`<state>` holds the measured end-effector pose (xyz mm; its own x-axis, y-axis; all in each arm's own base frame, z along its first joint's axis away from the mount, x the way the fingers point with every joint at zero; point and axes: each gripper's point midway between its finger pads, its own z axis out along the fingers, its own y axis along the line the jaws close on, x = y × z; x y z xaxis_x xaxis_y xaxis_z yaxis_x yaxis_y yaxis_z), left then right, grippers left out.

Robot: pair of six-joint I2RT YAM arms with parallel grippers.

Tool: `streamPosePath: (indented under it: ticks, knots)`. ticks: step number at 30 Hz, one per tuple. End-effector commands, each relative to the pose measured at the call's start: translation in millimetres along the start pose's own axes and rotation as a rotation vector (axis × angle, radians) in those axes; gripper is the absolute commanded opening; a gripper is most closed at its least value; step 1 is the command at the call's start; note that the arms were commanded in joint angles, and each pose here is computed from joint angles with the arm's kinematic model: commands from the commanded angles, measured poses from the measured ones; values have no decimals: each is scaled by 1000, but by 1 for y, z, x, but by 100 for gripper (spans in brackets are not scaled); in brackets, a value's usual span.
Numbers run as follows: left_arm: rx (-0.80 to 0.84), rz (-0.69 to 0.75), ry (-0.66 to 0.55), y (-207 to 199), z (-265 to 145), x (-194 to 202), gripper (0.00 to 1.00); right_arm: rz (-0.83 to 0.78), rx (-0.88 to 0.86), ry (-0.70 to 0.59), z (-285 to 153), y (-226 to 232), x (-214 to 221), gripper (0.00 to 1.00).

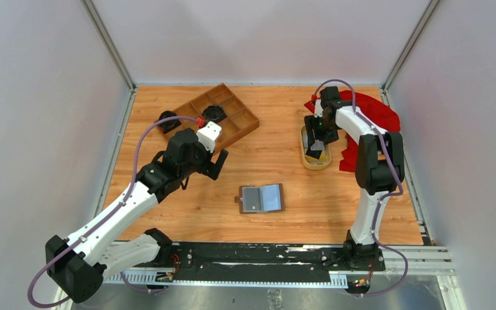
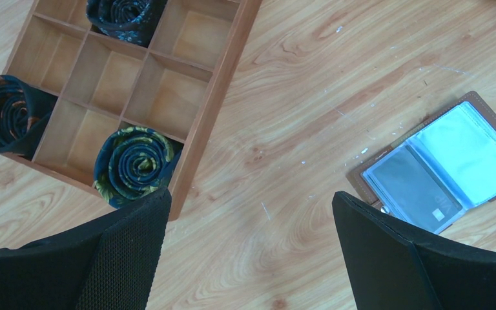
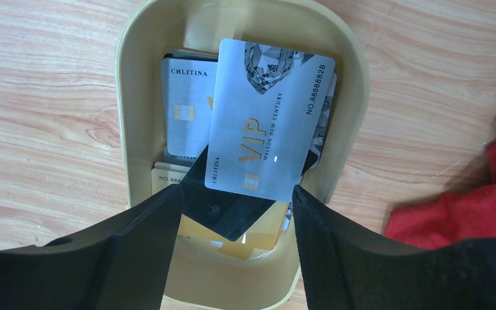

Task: Put the credit cards into the card holder
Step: Pick up the credit card from the storage box.

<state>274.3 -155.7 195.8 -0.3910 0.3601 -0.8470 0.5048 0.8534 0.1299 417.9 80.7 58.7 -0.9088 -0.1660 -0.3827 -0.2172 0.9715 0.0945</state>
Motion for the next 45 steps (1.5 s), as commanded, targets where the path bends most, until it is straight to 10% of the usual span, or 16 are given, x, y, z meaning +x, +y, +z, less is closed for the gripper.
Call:
streamPosePath:
  ticks: [1, 45]
  knots:
    - [4, 6, -8, 1, 0, -3, 100, 43, 50, 24, 5, 3, 6, 67]
    - [-4, 10, 6, 2, 3, 1, 100, 142, 185, 75, 43, -5, 23, 70]
